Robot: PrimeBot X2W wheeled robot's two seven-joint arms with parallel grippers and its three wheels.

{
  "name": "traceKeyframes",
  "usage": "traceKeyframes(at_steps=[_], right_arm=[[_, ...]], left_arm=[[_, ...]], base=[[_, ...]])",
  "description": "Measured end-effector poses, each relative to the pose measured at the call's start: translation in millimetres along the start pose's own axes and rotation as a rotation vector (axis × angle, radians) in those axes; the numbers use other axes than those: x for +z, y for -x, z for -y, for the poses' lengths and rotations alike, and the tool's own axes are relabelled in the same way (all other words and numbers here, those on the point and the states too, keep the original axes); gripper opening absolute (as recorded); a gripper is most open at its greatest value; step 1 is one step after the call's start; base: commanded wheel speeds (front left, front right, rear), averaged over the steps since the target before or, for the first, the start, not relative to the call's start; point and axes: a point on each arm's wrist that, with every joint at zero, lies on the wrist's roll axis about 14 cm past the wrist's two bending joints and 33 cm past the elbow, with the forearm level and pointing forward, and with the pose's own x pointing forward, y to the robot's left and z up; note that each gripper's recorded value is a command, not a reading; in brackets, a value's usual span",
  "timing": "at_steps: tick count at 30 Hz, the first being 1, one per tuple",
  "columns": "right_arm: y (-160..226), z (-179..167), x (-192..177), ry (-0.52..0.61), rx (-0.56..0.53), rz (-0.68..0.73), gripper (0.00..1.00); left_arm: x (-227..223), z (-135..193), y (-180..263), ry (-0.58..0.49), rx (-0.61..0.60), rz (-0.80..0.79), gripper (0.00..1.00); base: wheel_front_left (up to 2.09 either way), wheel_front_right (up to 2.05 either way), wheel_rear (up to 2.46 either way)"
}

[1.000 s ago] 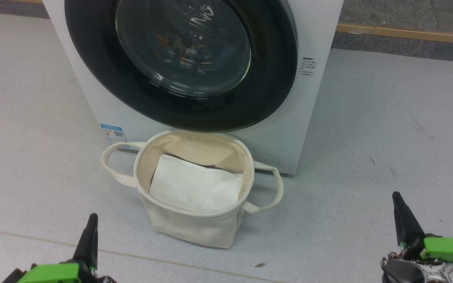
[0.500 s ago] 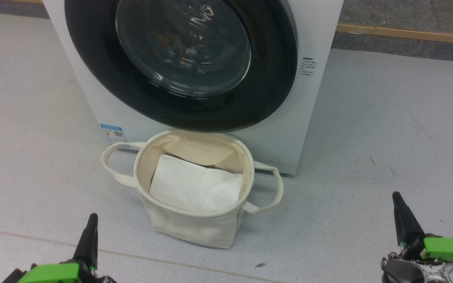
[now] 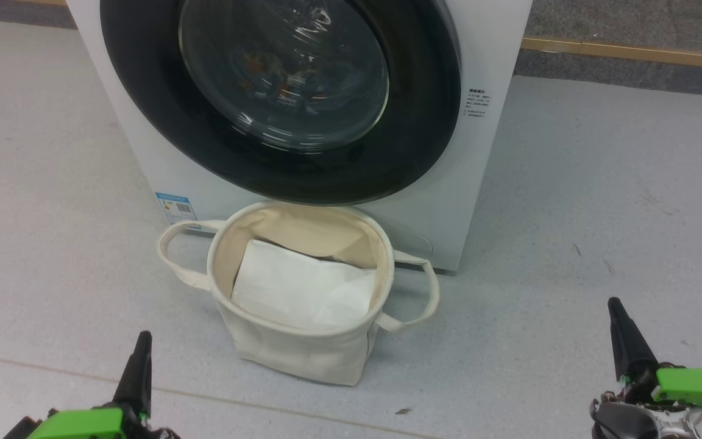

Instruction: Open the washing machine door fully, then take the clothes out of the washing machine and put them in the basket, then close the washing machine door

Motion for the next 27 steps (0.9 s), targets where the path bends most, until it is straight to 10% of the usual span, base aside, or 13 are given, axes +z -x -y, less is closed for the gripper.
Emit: traceKeyframes(at_steps=[27], right_arm=[[0.0,0.0,0.0,0.000,0.000,0.000,0.00]], left_arm=[[0.0,0.0,0.0,0.000,0.000,0.000,0.00]], base=[[0.00,0.00,0.00]])
